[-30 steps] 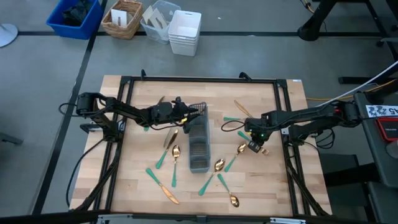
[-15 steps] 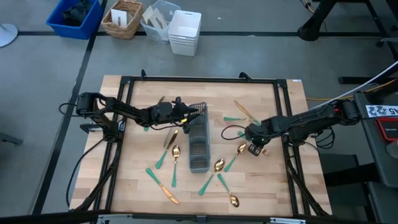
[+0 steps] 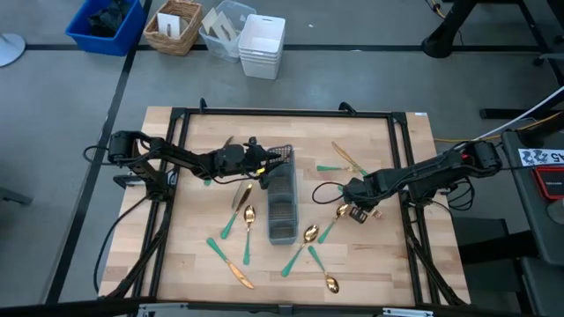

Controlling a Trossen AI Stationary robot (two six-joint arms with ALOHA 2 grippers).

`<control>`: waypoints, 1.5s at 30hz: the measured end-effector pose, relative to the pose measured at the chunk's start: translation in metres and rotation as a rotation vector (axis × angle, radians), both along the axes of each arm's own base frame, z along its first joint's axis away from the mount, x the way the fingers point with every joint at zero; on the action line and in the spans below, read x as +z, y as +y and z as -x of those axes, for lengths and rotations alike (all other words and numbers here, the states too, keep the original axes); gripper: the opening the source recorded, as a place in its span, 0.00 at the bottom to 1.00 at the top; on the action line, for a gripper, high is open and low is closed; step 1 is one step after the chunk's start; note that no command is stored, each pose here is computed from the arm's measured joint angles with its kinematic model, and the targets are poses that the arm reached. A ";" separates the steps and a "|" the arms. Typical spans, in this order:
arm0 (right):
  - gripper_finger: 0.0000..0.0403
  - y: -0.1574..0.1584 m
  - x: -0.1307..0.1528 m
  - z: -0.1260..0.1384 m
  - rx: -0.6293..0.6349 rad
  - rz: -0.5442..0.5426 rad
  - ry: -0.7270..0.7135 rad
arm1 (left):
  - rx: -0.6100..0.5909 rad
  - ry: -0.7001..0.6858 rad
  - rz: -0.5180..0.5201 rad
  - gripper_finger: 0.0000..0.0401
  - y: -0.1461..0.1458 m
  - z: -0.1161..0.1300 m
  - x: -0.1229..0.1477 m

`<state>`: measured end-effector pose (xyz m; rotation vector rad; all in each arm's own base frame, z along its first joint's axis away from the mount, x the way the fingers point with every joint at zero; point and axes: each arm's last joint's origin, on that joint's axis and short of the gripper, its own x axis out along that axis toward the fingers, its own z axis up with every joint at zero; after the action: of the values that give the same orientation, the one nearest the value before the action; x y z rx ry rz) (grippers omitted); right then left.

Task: Sort silverware
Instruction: Put the green fork into the utensil rack

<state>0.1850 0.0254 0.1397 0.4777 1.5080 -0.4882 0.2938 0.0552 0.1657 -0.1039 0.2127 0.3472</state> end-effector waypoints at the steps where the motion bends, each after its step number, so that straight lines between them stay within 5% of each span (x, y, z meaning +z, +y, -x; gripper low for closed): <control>1: 0.12 0.000 -0.001 -0.001 0.000 0.002 0.009 | 0.000 0.000 0.000 0.27 0.000 0.000 0.000; 16: 0.05 0.000 0.001 -0.002 0.010 -0.001 0.017 | 0.001 -0.003 0.003 0.27 0.000 0.001 0.001; 27: 0.03 0.002 0.037 -0.019 0.143 0.002 0.018 | -0.008 -0.060 0.047 0.27 -0.004 0.004 0.013; 37: 0.02 -0.001 0.082 -0.027 0.259 0.161 0.063 | -0.046 -0.091 0.044 0.27 -0.014 0.002 0.017; 45: 0.03 -0.004 0.125 -0.041 0.524 0.324 0.013 | -0.077 -0.201 0.030 0.27 -0.022 -0.001 0.028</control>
<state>0.2257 0.0218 0.2647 -0.1760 1.4609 -0.3099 0.2943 0.0327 0.1934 -0.1590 0.0233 0.2550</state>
